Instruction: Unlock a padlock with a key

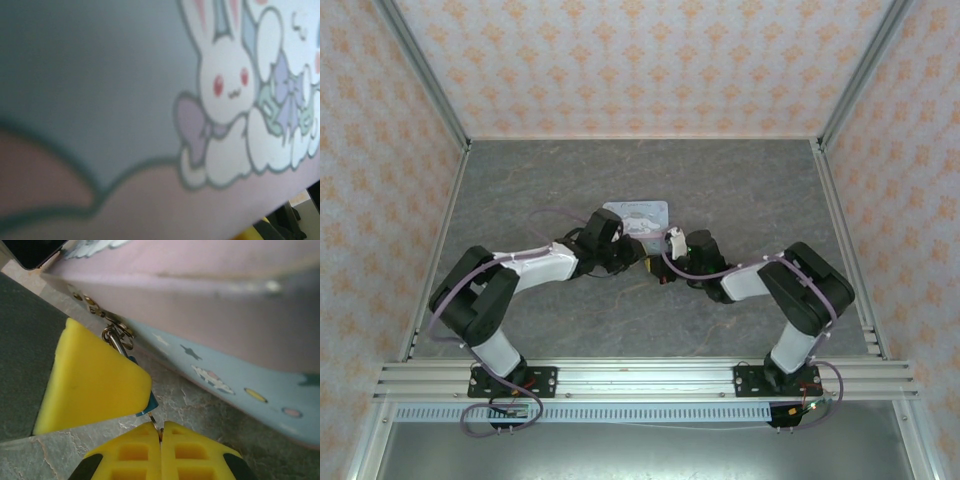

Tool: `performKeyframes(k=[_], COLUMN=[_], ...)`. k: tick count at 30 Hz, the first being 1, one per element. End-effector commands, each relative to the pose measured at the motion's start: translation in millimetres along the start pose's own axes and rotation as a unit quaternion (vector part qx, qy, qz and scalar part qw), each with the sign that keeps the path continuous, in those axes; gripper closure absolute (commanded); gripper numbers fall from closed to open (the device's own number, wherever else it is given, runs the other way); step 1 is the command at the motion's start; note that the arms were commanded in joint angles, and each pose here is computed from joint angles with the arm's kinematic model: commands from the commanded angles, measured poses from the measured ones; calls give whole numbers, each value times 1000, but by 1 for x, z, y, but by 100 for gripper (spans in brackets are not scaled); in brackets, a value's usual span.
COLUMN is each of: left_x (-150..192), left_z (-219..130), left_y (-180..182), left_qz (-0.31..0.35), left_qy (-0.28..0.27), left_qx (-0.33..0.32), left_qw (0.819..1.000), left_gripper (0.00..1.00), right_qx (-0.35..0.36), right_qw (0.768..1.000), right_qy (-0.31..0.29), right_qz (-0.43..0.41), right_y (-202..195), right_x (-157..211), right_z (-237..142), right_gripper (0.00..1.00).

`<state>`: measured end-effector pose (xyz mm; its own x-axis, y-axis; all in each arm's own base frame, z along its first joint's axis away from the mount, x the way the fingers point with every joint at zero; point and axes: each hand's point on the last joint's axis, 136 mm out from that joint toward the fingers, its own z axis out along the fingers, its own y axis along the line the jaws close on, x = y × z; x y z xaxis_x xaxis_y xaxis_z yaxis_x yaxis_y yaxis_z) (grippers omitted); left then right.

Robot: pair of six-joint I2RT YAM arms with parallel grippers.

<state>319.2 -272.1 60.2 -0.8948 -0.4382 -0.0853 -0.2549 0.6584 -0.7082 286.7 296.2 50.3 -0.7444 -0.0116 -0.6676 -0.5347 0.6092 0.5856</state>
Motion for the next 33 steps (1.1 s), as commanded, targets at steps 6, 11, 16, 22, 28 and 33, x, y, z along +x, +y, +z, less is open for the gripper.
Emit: performKeyframes(k=[6, 11, 16, 22, 28, 33], left_x=[21, 18, 10, -5, -19, -25], left_z=[6, -8, -27, -55, -72, -75], left_y=[4, 5, 9, 18, 22, 25], left_qz=[-1, 17, 21, 12, -24, -52], left_qy=[27, 12, -12, -63, -132, -171], left_qx=[13, -4, -13, -8, 50, 98], left_qw=[1000, 1000, 1000, 998, 990, 979], left_gripper=[74, 57, 42, 32, 31, 34], right_qx=[-32, -22, -21, -33, -43, -50], right_qw=[997, 998, 998, 997, 993, 986], right_qy=[-69, -61, -53, -50, -55, -55], right_qz=[0, 6, 19, 42, 90, 149], right_y=[22, 17, 14, 19, 25, 29], right_x=[-25, -18, -12, -8, -11, -13], right_z=[5, 9, 12, 16, 15, 15], right_gripper=[100, 100, 100, 100, 100, 100])
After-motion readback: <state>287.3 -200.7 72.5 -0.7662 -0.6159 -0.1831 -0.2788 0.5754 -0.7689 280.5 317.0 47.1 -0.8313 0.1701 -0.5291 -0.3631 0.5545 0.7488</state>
